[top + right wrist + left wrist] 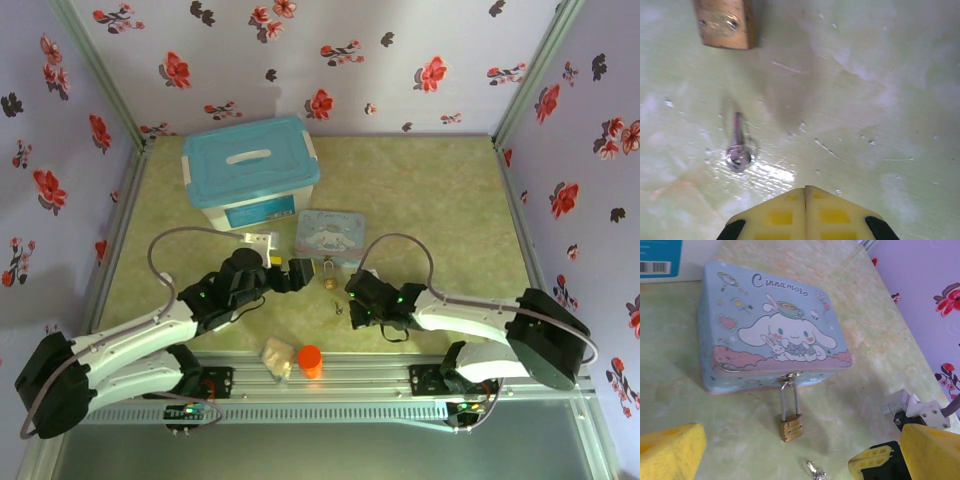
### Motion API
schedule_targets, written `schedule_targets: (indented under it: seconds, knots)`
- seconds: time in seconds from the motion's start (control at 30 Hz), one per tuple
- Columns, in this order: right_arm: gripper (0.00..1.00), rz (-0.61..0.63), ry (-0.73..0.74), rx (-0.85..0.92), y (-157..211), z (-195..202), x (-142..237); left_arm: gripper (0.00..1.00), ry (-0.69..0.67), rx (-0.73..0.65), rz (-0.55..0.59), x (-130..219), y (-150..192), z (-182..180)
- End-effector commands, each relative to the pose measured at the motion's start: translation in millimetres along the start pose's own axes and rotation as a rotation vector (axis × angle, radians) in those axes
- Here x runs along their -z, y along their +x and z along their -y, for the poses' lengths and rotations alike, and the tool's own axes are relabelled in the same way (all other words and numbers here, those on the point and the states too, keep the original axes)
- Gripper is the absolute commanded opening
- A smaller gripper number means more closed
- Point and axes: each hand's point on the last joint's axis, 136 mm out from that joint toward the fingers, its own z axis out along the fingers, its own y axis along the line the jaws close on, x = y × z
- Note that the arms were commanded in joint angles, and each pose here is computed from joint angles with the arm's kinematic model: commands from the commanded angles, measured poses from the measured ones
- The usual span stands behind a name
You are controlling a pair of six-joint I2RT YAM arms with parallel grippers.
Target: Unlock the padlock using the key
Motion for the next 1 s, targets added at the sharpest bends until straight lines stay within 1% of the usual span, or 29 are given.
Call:
schedule_targets:
  seconds: [0.0, 0.03, 0.07, 0.1, 0.13, 0.17, 0.2, 0.23, 0.37, 0.53, 0.7, 0.77, 0.87, 0.97]
  knots:
    - [0.06, 0.023, 0.001, 0.034, -14, -4, 10, 1.0, 0.048, 0.015, 0.031, -2, -3, 8]
    - [0.1, 0.024, 0.001, 0.037, -16, -5, 11, 1.0, 0.047, 0.015, 0.033, -2, -1, 6]
    - [0.18, 0.029, -0.011, 0.035, -17, -8, 10, 1.0, 0.047, 0.015, 0.035, -2, 0, 5]
    - [0.29, 0.034, -0.034, 0.027, -18, -13, 9, 1.0, 0.04, 0.015, 0.036, -1, 2, 2]
    - [0.38, 0.039, -0.056, 0.018, -20, -19, 6, 1.0, 0.03, 0.013, 0.039, -1, 2, -1]
    - [0.44, 0.046, -0.07, 0.015, -22, -23, 4, 1.0, 0.027, 0.011, 0.04, 1, 2, -2]
    - [0.47, 0.049, -0.082, 0.019, -23, -29, 2, 1.0, 0.023, 0.007, 0.039, 2, 3, -3]
    - [0.48, 0.05, -0.084, 0.026, -24, -32, -1, 1.0, 0.022, 0.005, 0.038, 2, 3, -4]
    - [0.47, 0.022, -0.033, 0.044, -25, -33, -13, 1.0, 0.014, -0.003, 0.034, 5, 5, -7]
    - [0.41, -0.017, 0.004, 0.069, -18, -31, -23, 1.0, 0.005, 0.007, 0.038, 5, 8, -11]
    - [0.33, -0.049, 0.013, 0.069, -3, -30, -26, 1.0, -0.023, 0.021, 0.04, 4, 11, -18]
    - [0.32, -0.062, 0.004, 0.065, 2, -31, -29, 1.0, -0.033, 0.021, 0.045, 5, 11, -21]
    - [0.3, -0.072, 0.023, 0.068, 6, -28, -33, 1.0, -0.04, 0.022, 0.048, 5, 11, -23]
    - [0.25, -0.089, 0.027, 0.068, 11, -29, -37, 1.0, -0.045, 0.024, 0.048, 6, 11, -24]
